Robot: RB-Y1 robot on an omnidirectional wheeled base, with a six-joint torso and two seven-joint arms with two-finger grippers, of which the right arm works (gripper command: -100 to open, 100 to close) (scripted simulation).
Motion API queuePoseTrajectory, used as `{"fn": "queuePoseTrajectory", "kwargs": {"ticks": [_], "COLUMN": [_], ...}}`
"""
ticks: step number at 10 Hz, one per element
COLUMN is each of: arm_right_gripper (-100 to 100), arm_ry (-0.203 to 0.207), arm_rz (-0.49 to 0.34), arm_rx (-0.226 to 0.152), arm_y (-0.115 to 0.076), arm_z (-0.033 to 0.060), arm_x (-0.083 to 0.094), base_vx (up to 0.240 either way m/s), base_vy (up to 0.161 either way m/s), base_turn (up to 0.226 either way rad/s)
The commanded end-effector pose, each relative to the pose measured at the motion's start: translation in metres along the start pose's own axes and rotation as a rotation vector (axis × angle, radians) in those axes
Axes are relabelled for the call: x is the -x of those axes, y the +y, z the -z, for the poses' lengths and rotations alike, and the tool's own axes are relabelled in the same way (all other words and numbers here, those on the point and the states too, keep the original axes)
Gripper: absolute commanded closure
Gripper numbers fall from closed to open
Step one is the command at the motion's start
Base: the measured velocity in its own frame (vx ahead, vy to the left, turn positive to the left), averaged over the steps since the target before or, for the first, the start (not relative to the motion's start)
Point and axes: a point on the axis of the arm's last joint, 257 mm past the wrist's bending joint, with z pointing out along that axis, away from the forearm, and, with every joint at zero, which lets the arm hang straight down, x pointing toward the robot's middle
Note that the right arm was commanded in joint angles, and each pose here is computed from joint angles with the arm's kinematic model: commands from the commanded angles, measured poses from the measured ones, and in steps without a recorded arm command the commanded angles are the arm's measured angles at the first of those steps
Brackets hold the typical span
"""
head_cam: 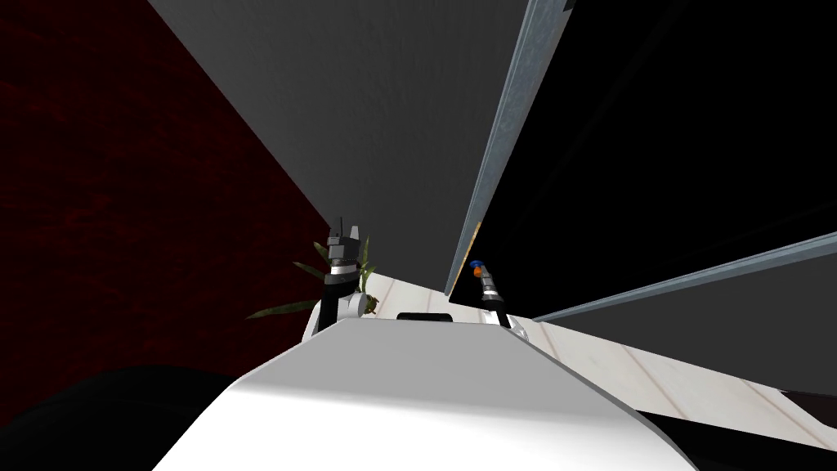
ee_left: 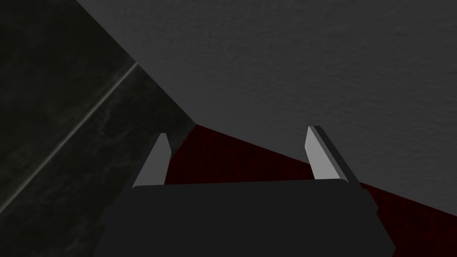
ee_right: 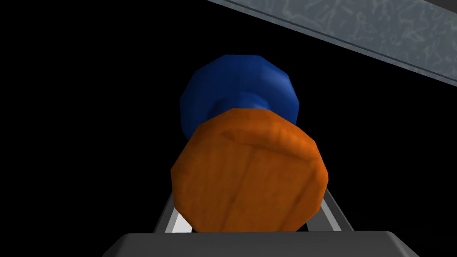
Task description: Pull the door open
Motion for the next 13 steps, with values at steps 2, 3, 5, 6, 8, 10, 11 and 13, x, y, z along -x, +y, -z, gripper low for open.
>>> {"fn": "queuePoseTrajectory", "kwargs": {"ticks": [2,3,5,6,8,10,11,13], "arm_right_gripper": [100,100,100,100,100,100,100,100], "arm_ry": [0.010,0.010,0.006,0.001,-0.004,-0.009,-0.009,-0.014], "arm_rz": [-0.110,-0.128,-0.178,-0.219,-0.268,-0.320,-0.329,-0.379], "arm_rx": [0.006,0.006,0.005,0.004,0.003,0.002,0.002,0.002], "arm_y": [0.0050,0.0050,0.0046,0.0042,0.0038,0.0033,0.0033,0.0027], "arm_z": [-0.0018,-0.0018,-0.0020,-0.0022,-0.0024,-0.0026,-0.0026,-0.0027], "arm_x": [-0.0149,-0.0149,-0.0135,-0.0120,-0.0105,-0.0091,-0.0091,-0.0076], "base_vx": [-0.041,-0.040,-0.032,-0.032,-0.036,-0.035,-0.037,-0.027], "base_vy": [-0.013,-0.011,-0.011,-0.009,-0.004,-0.006,-0.006,-0.008], "base_turn": [0.066,0.031,0.047,0.063,0.031,0.056,0.047,0.039]}}
